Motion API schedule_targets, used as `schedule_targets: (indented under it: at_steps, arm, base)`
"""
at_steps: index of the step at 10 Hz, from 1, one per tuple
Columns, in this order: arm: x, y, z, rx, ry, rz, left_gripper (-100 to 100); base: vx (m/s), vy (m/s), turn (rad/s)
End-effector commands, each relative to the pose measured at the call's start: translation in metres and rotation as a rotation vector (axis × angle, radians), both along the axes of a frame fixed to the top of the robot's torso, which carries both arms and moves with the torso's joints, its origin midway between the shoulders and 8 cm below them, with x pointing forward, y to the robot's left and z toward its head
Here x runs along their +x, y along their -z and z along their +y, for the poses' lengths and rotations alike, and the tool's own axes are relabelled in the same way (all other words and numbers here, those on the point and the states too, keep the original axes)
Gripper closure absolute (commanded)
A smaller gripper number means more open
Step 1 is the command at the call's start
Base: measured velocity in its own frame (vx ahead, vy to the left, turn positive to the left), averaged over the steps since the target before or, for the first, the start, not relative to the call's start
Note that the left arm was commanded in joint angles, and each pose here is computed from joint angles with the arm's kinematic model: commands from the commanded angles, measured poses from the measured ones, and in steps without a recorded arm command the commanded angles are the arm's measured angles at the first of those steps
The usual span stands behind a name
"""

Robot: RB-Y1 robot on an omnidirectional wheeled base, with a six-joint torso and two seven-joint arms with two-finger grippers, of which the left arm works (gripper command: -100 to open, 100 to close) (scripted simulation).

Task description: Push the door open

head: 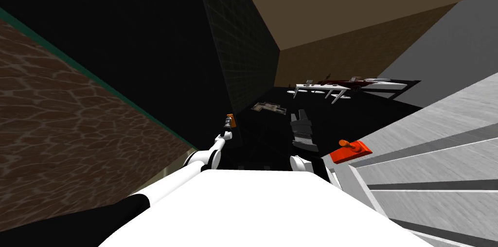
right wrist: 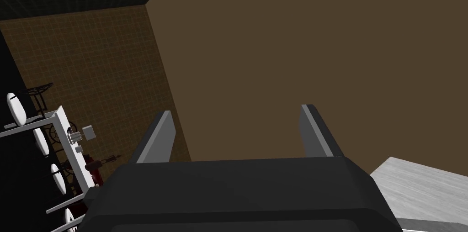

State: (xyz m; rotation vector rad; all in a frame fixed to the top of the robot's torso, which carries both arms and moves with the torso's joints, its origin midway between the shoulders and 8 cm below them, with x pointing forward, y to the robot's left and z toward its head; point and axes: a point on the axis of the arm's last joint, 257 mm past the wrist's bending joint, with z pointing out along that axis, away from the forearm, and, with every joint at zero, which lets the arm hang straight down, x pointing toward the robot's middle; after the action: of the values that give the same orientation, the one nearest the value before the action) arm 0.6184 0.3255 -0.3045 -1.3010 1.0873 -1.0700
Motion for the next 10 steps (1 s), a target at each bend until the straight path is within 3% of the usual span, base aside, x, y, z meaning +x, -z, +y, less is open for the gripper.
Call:
schedule_targets:
  at_steps: [1, 5, 8, 9, 10]
  arm:
    - [0.000, -0.007, 0.007, 0.005, -0.012, -0.013, 100]
    - [-0.006, -0.008, 0.039, 0.004, -0.070, -0.014, 100]
    - [-0.009, -0.008, 0.053, 0.004, -0.095, -0.015, 100]
    - [-0.010, -0.005, 0.050, 0.003, -0.091, -0.009, 100]
    - [-0.012, -0.006, 0.062, 0.004, -0.111, -0.012, 100]
  base:
    - [0.129, -0.075, 0.031]
    - [0.183, -0.097, 0.065]
    - [0.154, -0.068, 0.039]
    - [0.084, -0.034, 0.039]
    - [0.111, -0.037, 0.036]
